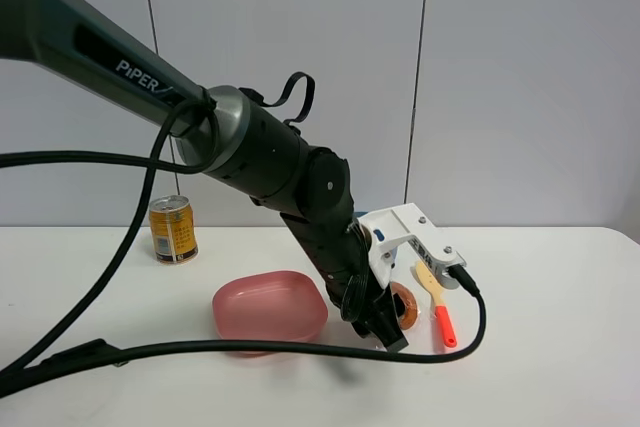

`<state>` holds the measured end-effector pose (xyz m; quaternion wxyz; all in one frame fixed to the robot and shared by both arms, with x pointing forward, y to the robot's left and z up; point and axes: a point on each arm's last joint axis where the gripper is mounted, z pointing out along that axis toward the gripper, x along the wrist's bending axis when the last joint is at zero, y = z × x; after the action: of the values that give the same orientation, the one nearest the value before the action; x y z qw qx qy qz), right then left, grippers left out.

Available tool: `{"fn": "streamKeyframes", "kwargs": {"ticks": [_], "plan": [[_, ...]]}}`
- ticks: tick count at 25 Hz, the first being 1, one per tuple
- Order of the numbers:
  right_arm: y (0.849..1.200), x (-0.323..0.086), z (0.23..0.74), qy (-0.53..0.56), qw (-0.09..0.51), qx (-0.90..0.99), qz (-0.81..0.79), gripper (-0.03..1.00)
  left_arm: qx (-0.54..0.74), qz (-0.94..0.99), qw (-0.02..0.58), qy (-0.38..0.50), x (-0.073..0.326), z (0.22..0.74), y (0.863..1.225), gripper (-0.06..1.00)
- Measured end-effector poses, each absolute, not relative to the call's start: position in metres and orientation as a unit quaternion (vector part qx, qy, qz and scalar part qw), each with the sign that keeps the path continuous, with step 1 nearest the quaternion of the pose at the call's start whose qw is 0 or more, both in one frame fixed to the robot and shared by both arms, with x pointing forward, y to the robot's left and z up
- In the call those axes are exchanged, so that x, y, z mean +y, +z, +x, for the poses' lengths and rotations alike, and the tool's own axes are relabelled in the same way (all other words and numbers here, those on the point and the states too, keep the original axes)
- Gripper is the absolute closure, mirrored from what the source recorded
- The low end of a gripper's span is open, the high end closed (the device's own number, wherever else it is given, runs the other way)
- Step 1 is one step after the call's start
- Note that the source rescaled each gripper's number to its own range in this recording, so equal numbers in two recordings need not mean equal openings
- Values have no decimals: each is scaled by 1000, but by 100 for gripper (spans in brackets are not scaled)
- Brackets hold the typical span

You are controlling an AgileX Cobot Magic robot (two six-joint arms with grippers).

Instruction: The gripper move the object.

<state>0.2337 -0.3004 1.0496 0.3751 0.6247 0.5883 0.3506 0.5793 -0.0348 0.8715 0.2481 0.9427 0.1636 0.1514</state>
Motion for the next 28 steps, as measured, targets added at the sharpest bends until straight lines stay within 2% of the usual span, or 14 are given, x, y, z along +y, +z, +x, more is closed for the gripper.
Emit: {"fn": "streamKeyframes", "kwargs": {"ticks": [2, 3, 4, 7, 8, 9, 12, 17, 21, 28], "plan": [[1050, -300, 234, 351, 375, 588, 625, -3, 166, 943, 247, 150, -35, 579, 871, 92], [1050, -300, 234, 351, 375, 588, 625, -3, 172, 942, 248, 148, -35, 579, 871, 87], [1050, -300, 234, 351, 375, 588, 625, -3, 183, 940, 249, 145, -35, 579, 871, 73], [1050, -300, 234, 351, 375, 588, 625, -3, 219, 932, 254, 135, -35, 579, 871, 18], [1050, -300, 234, 351, 375, 588, 625, -3, 230, 930, 256, 132, -35, 579, 871, 7], [1050, -300, 234, 351, 375, 588, 625, -3, 238, 928, 257, 130, -35, 579, 871, 2], [1050, -300, 234, 351, 375, 588, 625, -3, 251, 924, 258, 126, -34, 579, 872, -4], [1050, -300, 234, 351, 375, 588, 625, -3, 247, 922, 267, 135, -34, 579, 886, -4], [1050, -300, 234, 351, 375, 588, 625, -3, 241, 915, 287, 150, -33, 579, 917, -4], [1050, -300, 234, 351, 375, 588, 625, -3, 243, 889, 340, 186, -24, 571, 993, -5]]}}
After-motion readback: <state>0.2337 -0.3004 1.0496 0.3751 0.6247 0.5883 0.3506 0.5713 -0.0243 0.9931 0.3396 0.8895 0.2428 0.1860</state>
